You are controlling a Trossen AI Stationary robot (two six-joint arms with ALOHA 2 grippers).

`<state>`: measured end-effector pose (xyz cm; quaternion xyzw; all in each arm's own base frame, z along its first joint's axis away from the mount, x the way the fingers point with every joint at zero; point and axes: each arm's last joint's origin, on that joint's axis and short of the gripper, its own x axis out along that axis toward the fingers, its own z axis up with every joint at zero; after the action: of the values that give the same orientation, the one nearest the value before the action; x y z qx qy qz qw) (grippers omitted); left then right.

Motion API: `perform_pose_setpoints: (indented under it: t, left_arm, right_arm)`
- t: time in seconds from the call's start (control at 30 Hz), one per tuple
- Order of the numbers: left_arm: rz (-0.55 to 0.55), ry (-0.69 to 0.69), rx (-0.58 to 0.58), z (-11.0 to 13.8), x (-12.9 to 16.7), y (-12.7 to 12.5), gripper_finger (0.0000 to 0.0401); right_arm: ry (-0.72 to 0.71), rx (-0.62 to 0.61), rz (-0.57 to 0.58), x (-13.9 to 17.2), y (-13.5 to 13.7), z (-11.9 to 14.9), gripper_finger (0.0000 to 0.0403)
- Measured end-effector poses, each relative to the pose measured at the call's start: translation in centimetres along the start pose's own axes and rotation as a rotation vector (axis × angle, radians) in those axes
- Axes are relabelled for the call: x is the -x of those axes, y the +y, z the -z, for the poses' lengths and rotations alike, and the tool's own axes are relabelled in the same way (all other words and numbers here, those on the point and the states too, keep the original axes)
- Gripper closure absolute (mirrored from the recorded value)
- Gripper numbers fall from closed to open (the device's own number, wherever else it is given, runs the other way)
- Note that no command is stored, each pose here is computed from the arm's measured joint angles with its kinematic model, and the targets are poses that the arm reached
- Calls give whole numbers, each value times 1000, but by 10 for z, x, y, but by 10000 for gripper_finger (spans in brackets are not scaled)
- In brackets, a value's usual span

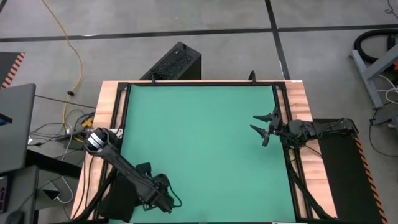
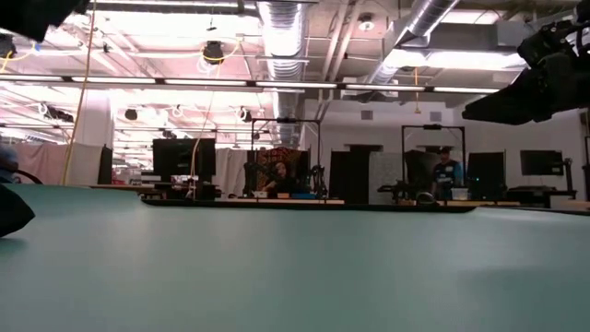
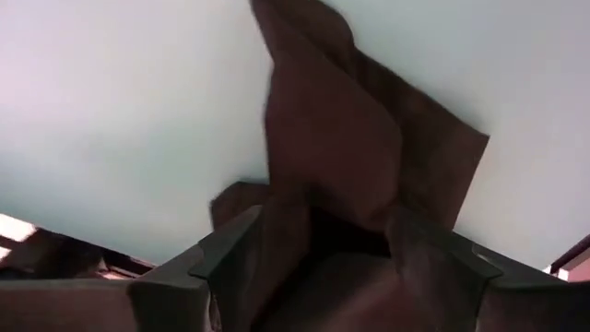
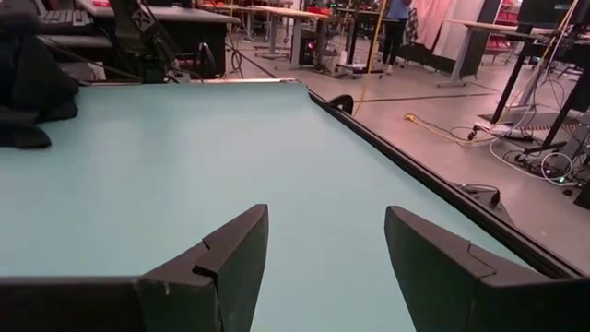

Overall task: Roll towel into tight, uniform cylinder
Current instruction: Roll the black towel

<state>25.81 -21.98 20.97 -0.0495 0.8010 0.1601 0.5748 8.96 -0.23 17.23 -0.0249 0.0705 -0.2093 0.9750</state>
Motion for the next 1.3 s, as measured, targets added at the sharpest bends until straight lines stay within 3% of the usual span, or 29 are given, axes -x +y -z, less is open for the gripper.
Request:
perform_pose_setpoints:
  t: [0.37, 0.57, 0.7, 0.93, 1.1, 1.3]
  left_arm:
    - [-88, 84, -60, 4, -30, 1, 184]
    - [-196, 134, -57, 8, -41, 11, 192]
    - [-212, 133, -63, 8, -40, 13, 245]
    - [-238, 99, -51, 7, -40, 13, 389]
    - [-238, 76, -26, 4, -39, 14, 399]
    - [-276, -74, -13, -7, -28, 16, 401]
  right_arm:
    - [0, -16, 0, 0, 0, 0, 159]
    - [0, -26, -1, 0, 0, 0, 159]
    - [2, -39, -1, 0, 0, 0, 159]
    - [12, -42, -1, 0, 0, 1, 159]
    - [13, -41, -1, 0, 0, 1, 159]
    - [13, -41, -1, 0, 0, 1, 159]
